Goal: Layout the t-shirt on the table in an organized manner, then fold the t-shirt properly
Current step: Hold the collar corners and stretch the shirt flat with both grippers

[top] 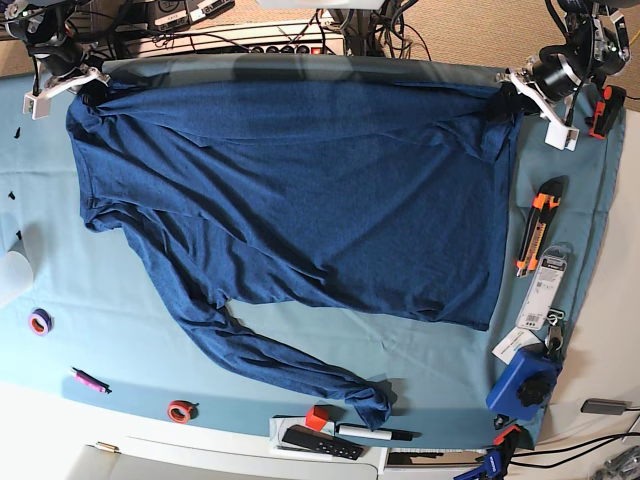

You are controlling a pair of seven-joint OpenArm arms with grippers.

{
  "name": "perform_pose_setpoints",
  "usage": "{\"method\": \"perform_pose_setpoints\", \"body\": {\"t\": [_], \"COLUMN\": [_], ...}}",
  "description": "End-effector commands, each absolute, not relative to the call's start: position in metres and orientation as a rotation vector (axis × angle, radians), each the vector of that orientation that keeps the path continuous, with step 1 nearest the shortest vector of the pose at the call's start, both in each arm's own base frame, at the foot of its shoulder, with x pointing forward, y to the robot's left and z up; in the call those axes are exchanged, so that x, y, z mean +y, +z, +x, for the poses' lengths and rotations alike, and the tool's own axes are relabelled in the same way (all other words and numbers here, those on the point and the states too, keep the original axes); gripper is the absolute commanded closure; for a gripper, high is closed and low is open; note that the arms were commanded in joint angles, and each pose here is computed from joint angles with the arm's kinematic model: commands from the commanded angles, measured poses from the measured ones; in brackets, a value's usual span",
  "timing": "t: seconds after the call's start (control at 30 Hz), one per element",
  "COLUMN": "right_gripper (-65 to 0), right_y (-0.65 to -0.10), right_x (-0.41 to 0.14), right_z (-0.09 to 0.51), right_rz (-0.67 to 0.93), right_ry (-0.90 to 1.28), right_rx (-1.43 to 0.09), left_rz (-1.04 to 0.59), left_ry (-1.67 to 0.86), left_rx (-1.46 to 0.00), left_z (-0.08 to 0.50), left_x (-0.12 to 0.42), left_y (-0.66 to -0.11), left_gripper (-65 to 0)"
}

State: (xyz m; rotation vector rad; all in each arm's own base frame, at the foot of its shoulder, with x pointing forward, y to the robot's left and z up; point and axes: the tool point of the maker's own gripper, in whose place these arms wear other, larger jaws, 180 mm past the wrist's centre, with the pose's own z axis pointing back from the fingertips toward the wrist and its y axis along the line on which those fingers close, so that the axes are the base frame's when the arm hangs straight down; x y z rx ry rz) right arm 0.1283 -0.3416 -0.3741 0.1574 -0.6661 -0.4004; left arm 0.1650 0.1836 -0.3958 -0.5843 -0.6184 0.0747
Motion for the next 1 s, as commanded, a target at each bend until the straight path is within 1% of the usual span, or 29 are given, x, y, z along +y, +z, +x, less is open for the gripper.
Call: {"method": "perform_pose_setpoints", "body": {"t": [0.0, 0.3, 0.4, 0.43, 0.47, 0.6, 0.77, 0.97], "right_gripper": [0.0, -0.4, -17.7, -22.0, -24.6, -25.2, -25.2, -25.2], "right_y": [-0.3616, -0.3617, -0.3616, -0.3615, -0.3611, -0.3607, -0.3602, -0.3575], "right_x": [-0.3499, -0.3498, -0.3499, -0.3500, -0.3502, -0.3504, -0.3508, -0.3543], "right_z": [0.1340, 0.1339, 0.1340, 0.1342, 0.1345, 0.1350, 0.1355, 0.1368], "right_rz": [0.132, 0.133, 0.132, 0.132, 0.132, 0.131, 0.130, 0.120], "right_ry": [-0.384, -0.384, -0.384, -0.384, -0.385, -0.385, -0.385, -0.377], "right_rx": [-0.709, -0.708, -0.709, -0.710, -0.713, -0.717, -0.721, -0.724], "left_rz": [-0.581, -0.581, -0.581, -0.581, -0.581, -0.581, -0.571, -0.517], "left_ry": [0.063, 0.058, 0.054, 0.054, 0.054, 0.054, 0.051, 0.037], "left_rx": [-0.641, -0.624, -0.612, -0.611, -0.612, -0.611, -0.609, -0.597], "left_z": [0.1674, 0.1649, 0.1629, 0.1628, 0.1629, 0.1629, 0.1626, 0.1618], "left_x": [0.1880, 0.1872, 0.1867, 0.1867, 0.1867, 0.1867, 0.1879, 0.1948], "left_y": [-0.3882, -0.3899, -0.3911, -0.3912, -0.3911, -0.3912, -0.3923, -0.3979], "left_gripper": [0.0, 0.0, -11.1, -13.7, -15.5, -20.7, -29.3, -29.9]}}
